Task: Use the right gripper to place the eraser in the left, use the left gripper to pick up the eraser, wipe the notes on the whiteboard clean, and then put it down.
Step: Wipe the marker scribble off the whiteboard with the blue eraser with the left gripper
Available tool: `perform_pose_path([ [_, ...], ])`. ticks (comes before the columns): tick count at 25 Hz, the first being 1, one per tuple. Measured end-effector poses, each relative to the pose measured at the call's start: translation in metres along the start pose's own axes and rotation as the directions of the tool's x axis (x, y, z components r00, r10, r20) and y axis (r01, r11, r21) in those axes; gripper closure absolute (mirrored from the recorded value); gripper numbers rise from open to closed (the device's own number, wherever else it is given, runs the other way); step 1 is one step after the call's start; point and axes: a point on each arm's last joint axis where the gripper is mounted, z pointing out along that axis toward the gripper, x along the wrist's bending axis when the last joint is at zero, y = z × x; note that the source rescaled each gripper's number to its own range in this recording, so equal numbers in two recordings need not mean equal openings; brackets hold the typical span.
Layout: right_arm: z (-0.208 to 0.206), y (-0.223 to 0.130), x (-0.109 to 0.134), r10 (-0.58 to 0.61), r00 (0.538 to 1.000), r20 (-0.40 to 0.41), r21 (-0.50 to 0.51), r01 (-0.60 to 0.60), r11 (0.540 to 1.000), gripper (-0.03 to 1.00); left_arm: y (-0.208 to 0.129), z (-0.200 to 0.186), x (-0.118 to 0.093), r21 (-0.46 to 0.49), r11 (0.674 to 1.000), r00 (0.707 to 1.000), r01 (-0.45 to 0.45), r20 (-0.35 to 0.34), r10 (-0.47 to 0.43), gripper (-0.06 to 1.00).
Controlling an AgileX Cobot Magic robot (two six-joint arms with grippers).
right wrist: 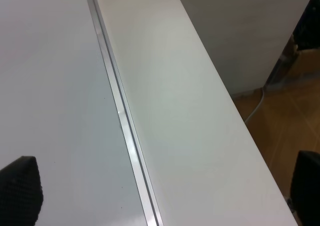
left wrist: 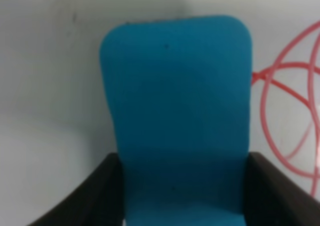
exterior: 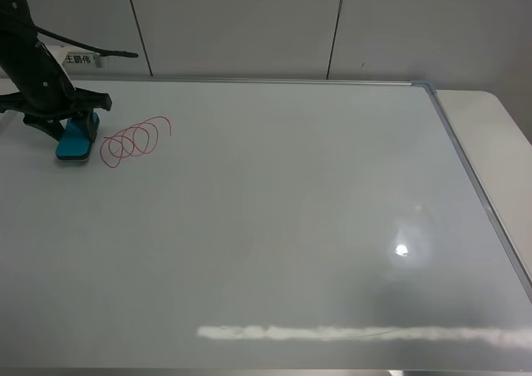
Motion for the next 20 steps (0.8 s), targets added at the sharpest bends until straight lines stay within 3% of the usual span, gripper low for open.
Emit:
perform_pose_path([
  [4, 0.0, 0.0, 0.0, 0.0, 1.0, 0.0, 0.0, 0.0, 1.0, -0.03, 0.003, 0.022, -0.002, 0.037, 0.999, 0.999, -0.03, 0.013, 0.03, 0.92],
  [12, 0.0, 0.0, 0.0, 0.0, 1.0, 0.0, 0.0, 0.0, 1.0, -0.03, 0.003, 0.025, -0.007, 0.046, 0.998, 0.999, -0.049, 0.015, 0.048, 0.92],
  [16, 0.0, 0.0, 0.0, 0.0, 1.0, 0.0, 0.0, 0.0, 1.0, -0.03, 0.001, 0.025, -0.03, 0.05, 0.993, 0.994, -0.104, 0.029, 0.102, 0.92],
  [20, 0.0, 0.0, 0.0, 0.0, 1.0, 0.0, 0.0, 0.0, 1.0, -0.03, -0.008, 0.025, -0.075, 0.056, 0.98, 0.98, -0.192, 0.066, 0.189, 0.92],
])
